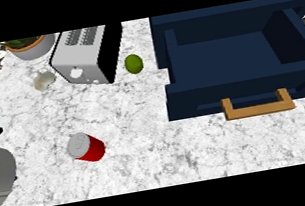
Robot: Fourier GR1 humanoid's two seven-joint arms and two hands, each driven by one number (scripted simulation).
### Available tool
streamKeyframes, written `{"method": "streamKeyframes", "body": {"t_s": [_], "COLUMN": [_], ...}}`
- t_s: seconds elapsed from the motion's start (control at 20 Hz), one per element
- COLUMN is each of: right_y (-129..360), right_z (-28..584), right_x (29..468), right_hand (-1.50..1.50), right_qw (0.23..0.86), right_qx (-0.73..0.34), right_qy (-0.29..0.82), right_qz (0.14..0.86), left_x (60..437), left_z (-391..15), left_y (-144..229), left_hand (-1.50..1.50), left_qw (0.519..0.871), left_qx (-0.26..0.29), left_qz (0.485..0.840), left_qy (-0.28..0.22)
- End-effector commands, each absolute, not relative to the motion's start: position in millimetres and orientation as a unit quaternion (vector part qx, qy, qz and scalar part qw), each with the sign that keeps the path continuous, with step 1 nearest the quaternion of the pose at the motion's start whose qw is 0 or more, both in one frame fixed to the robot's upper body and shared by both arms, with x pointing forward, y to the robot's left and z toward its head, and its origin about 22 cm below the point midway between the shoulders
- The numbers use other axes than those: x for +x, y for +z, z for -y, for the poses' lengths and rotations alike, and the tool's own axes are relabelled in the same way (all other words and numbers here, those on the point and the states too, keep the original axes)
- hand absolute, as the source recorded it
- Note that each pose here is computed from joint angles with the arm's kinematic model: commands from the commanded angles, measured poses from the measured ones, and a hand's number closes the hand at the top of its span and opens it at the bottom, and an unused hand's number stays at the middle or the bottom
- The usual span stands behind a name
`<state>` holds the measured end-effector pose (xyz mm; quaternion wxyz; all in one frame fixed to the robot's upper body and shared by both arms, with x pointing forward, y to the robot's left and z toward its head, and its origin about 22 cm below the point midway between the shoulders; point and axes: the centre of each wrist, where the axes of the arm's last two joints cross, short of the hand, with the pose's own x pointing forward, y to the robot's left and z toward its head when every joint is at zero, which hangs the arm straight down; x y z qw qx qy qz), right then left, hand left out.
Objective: Pick up the can, place it into the drawer and close the drawer
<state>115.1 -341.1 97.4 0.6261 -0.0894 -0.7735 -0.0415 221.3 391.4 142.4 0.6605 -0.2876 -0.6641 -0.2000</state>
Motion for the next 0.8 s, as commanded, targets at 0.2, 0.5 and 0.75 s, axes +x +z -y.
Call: {"method": "streamKeyframes", "body": {"t_s": [0.2, 0.5, 0.75], "right_y": [92, 90, 82], "right_z": [340, 353, 367], "right_x": [105, 88, 101], "right_hand": [-1.50, -1.50, -1.50], "right_qw": [0.625, 0.622, 0.625], "right_qx": [-0.082, -0.087, -0.088], "right_qy": [-0.046, -0.041, -0.046], "right_qz": [0.775, 0.777, 0.774], "left_x": [224, 244, 242], "left_z": [-370, -338, -322], "left_y": [129, 113, 75], "left_hand": [-1.50, -1.50, -1.50], "left_qw": [0.687, 0.690, 0.693], "left_qx": [-0.307, -0.306, -0.290], "left_qz": [0.633, 0.630, 0.632], "left_qy": [-0.183, -0.179, -0.191]}}
